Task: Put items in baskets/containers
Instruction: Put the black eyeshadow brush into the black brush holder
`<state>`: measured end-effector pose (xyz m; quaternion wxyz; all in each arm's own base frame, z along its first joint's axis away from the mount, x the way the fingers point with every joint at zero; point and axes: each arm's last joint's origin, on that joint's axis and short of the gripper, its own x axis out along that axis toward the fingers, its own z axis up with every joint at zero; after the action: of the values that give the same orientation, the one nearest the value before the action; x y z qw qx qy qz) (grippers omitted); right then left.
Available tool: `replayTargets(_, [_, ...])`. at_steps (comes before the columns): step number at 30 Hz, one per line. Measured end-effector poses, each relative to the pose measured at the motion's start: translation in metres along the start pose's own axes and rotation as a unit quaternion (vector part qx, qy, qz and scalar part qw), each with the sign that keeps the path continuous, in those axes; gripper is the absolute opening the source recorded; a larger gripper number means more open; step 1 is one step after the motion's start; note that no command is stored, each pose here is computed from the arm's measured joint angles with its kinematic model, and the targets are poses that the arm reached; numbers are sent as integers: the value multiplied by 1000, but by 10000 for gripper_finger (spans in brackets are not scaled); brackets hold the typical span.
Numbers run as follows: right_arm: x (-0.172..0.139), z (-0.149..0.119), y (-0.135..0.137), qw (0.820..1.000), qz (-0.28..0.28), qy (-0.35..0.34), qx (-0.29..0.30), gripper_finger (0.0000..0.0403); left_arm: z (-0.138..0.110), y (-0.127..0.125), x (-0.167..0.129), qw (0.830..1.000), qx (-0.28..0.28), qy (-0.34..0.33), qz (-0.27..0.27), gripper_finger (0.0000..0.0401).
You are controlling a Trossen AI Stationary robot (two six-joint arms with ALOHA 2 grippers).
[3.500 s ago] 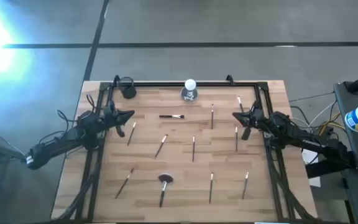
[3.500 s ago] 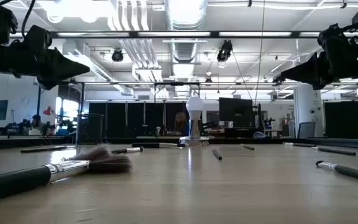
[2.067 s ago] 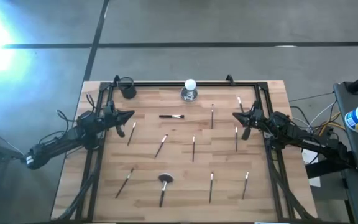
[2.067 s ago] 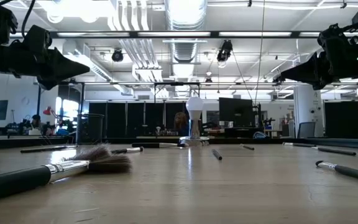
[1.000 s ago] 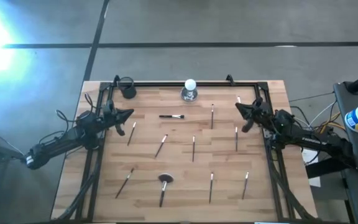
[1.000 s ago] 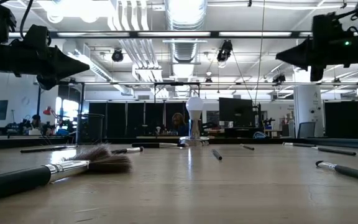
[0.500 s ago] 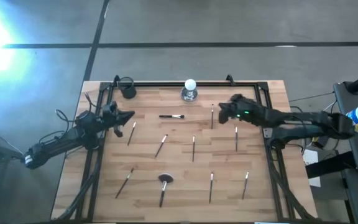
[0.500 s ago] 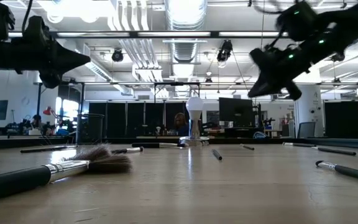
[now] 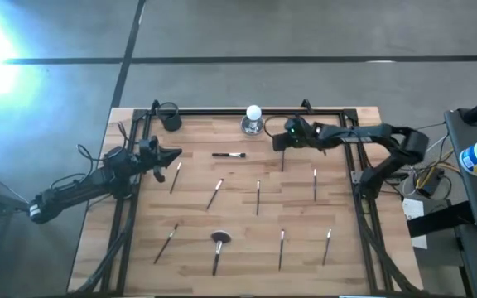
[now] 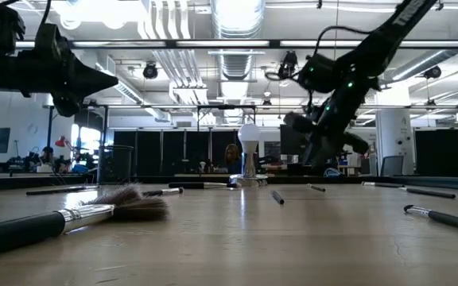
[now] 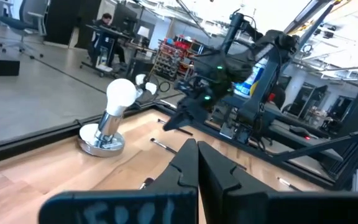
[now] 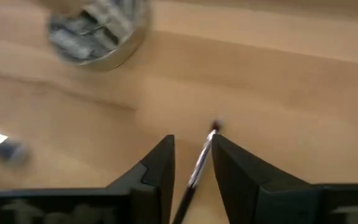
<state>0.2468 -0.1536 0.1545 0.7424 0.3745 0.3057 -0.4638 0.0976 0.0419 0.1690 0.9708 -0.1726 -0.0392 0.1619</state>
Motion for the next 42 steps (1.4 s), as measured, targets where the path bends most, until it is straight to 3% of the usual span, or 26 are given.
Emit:
replayTargets(6, [26,7,-5,998,-45,46,0,111,-2,1,1,1000,-7,12,0,0])
replayTargets(11, [38,8,1,997,-41,62,-7,97,-4,1,3,1000,-9,22,1,0])
replayTargets(22, [46,6,2,996,-46,63,-48,14,-9,3,5,999,-13,50,13,0])
replayTargets(26, [38,7,3,994,-31,62,-82,10,-10,4,6,997,-52,56,19,0])
replayTargets(31, [11,13,11,992,35,0,-118,9,-7,3,8,994,-96,42,12,0])
replayTargets(35, [-9,4,16,981,109,-71,-142,9,-2,-3,10,995,-97,20,-27,4])
replayTargets(39, [-27,-9,27,950,219,-153,-160,9,0,-10,14,993,-99,9,-56,37])
replayTargets(42, [-40,-15,40,911,307,-219,-169,9,-1,-14,18,994,-101,-3,-39,74])
